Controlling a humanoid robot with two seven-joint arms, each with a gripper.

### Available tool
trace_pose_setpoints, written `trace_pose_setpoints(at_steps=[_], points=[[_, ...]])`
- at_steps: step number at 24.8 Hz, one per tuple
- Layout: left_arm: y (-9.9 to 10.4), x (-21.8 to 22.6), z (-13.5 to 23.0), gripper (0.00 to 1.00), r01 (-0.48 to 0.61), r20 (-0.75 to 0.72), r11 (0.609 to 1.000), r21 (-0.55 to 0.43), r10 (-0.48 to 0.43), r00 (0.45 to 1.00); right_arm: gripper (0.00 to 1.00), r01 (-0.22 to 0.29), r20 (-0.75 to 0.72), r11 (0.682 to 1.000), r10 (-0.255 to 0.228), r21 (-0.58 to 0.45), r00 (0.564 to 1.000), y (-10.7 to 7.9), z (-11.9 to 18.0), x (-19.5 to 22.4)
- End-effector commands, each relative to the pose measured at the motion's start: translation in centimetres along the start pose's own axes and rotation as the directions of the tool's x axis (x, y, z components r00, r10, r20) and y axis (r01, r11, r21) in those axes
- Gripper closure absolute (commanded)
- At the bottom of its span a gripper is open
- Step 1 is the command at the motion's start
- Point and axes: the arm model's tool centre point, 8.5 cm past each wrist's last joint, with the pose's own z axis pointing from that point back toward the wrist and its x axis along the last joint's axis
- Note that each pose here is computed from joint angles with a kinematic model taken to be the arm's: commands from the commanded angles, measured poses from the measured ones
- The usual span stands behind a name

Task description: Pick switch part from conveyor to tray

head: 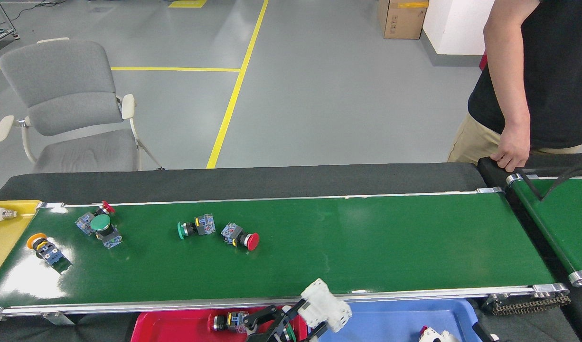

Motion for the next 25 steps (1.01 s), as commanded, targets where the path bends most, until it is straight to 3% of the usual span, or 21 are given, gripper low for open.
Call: trace_pose_setpoints(at_steps=[1, 2, 3, 9, 12, 13, 16, 19, 21, 25], points=[[0.4, 0.3, -0.7, 0.27, 0.0, -0.008, 1.0, -0.023, 0.0, 1.0, 0.01, -0.058, -0.161, 0.998, 0.055, -0.008, 0.985, -1.0, -0.9, -1.5], [0.5, 0.6, -0.9, 0.1, -0.013, -0.014, 1.0, -0.016, 0.013, 1.0, 0.01, -0.105, -0.205, 0.994, 0.104, 0.005, 0.973, -1.1, -1.1, -1.9], [0.3, 1.0, -0.9, 0.0, -0.032, -0.029, 0.999, -0.015, 0.032, 0.999, 0.01, -0.133, -0.216, 0.991, 0.133, 0.017, 0.967, -1.1, -1.1, -2.0], [0.8, 1.7, -0.6, 0.0, -0.058, -0.059, 0.998, 0.009, 0.059, 0.997, 0.01, -0.143, -0.21, 0.989, 0.146, 0.03, 0.967, -0.9, -0.8, -2.0], [0.4, -0.4, 0.3, 0.0, -0.069, -0.227, 0.998, 0.007, 0.068, 0.972, 0.01, -0.146, -0.208, 0.989, 0.149, 0.028, 0.967, -1.0, -0.9, -2.1], [0.1, -2.2, 1.3, 0.0, -0.066, -0.348, 0.998, 0.001, 0.062, 0.935, 0.01, -0.148, -0.208, 0.989, 0.15, 0.028, 0.967, -1.0, -0.9, -2.1], [-0.6, -9.8, 8.0, 0.0, -0.032, -0.696, 0.999, -0.04, -0.005, 0.718, 0.01, -0.154, -0.193, 0.988, 0.155, 0.023, 0.969, -1.2, -1.3, -2.0], [-0.9, -15.2, 17.6, 0.0, 0.028, -0.816, 0.988, -0.151, -0.141, 0.561, 0.01, -0.134, -0.101, 0.991, 0.135, 0.014, 0.986, -0.8, -2.3, 0.1], [-0.6, -16.5, 21.1, 0.0, 0.044, -0.807, 0.98, -0.195, -0.185, 0.56, 0.01, -0.133, -0.084, 0.991, 0.133, 0.006, 0.988, -1.0, -2.8, 0.4], [-0.4, -16.2, 21.2, 0.0, 0.037, -0.78, 0.982, -0.186, -0.171, 0.601, 0.01, -0.128, -0.085, 0.992, 0.126, -0.014, 0.988, -1.4, -3.4, 0.6]])
